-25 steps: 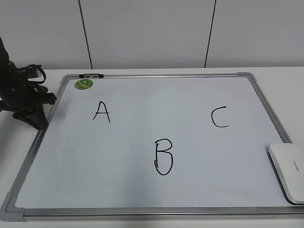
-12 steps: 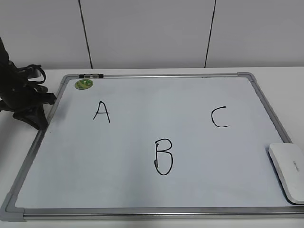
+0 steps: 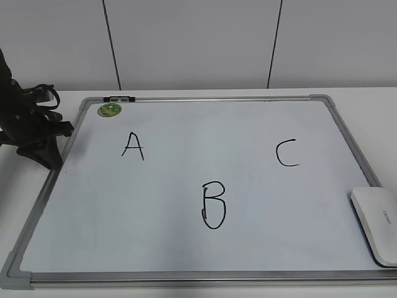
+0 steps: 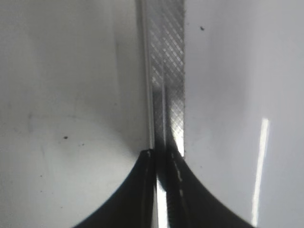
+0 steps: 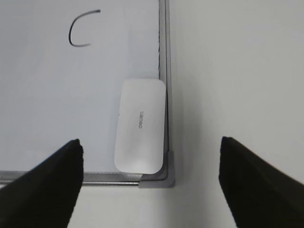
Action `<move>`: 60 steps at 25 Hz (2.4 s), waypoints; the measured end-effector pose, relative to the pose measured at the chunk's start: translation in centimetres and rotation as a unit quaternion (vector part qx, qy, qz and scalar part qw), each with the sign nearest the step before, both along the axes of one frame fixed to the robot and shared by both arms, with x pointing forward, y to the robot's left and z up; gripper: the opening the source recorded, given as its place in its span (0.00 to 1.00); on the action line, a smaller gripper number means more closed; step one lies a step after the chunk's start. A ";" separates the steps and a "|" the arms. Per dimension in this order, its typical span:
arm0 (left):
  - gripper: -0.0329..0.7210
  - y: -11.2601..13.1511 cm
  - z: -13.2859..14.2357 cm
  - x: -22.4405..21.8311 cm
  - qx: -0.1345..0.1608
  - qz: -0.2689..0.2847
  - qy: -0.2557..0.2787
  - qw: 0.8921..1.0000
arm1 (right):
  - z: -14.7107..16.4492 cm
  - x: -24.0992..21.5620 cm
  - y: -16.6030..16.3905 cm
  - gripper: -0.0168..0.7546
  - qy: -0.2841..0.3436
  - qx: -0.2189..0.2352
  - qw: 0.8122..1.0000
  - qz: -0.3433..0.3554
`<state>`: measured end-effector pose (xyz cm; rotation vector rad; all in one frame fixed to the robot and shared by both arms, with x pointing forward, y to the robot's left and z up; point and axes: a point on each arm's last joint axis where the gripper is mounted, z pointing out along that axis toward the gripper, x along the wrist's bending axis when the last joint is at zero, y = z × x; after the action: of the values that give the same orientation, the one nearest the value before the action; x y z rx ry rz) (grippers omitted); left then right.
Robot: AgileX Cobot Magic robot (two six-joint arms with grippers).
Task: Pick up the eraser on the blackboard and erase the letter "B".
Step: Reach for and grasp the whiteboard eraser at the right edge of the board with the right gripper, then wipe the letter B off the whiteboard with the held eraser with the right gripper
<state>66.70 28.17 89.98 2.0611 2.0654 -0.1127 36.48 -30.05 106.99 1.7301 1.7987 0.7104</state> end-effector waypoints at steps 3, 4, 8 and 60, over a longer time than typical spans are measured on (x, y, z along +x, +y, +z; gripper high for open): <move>0.09 0.1 0.0 0.0 0.000 0.001 0.001 1.000 | -1.8 2.4 0.1 0.90 0.059 0.014 0.998 -0.001; 0.09 0.1 0.0 0.0 0.000 0.001 0.001 1.000 | -2.2 3.0 0.1 0.90 0.071 0.017 0.997 -0.002; 0.09 0.1 0.0 0.0 0.000 0.001 0.001 1.000 | -5.2 5.9 0.0 0.90 0.139 0.022 0.990 0.002; 0.09 0.0 0.0 0.0 -0.004 0.003 0.001 1.000 | -11.2 16.2 0.1 0.72 0.312 0.040 0.949 0.023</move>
<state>66.70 28.18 89.99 2.0498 2.0690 -0.1216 52.71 -29.98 95.76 2.1356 2.2456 0.2589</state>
